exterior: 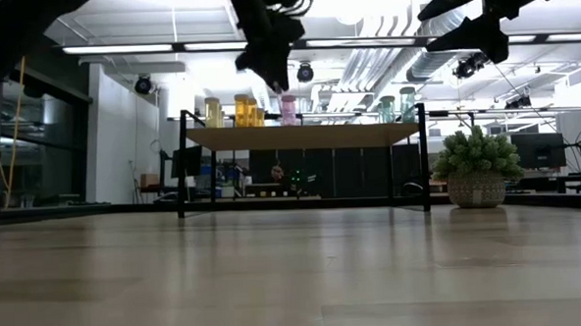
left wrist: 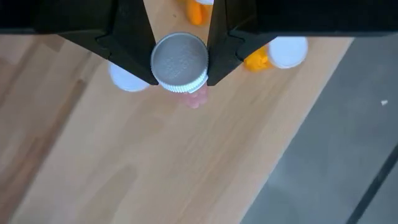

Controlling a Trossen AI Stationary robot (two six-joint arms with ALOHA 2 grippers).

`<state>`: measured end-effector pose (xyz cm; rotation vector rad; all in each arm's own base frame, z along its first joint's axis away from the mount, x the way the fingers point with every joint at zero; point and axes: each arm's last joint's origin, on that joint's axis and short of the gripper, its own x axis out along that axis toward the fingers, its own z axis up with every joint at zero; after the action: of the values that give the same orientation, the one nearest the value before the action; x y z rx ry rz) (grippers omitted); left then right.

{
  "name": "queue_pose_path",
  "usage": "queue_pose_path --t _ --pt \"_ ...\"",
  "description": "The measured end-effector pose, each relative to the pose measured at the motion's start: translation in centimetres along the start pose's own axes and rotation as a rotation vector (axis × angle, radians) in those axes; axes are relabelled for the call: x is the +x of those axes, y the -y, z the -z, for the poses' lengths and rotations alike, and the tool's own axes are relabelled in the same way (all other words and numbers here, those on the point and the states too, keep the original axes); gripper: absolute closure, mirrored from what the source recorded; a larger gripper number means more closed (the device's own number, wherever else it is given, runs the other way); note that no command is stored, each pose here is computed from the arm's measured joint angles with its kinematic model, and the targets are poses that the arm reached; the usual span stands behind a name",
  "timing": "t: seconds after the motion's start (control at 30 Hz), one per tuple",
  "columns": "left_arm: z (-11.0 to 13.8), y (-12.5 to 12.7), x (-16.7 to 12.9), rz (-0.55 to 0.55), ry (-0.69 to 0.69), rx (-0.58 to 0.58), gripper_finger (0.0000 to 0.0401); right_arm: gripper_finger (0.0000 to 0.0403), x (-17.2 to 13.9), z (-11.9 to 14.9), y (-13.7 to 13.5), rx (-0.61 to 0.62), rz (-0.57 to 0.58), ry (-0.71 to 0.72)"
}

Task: Pick and place medicine bottles onto shelf by color
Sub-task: Put the left pink pill bottle aligned with the other pink bottle on the shelf

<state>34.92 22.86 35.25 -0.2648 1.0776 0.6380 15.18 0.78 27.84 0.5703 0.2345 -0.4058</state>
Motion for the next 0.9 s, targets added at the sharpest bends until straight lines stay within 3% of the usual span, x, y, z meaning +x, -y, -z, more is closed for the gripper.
queue_pose_path --t 0.43,0.67,0.9 --pt "-0.4 -2.2 1.0 0.013 0.019 -0.054 0.0284 0.0167 3.3 1.3 -0.9 0.068 0.066 -0.035" --pt "-0.4 -1.8 2.0 0.016 -0.008 0.041 0.0284 0.0167 5.2 2.1 -1.3 0.057 0.080 -0.052" --pt "-0.5 -1.8 2.1 0.014 0.005 0.043 0.0284 0.0167 5.8 2.3 -1.5 0.062 0.075 -0.051"
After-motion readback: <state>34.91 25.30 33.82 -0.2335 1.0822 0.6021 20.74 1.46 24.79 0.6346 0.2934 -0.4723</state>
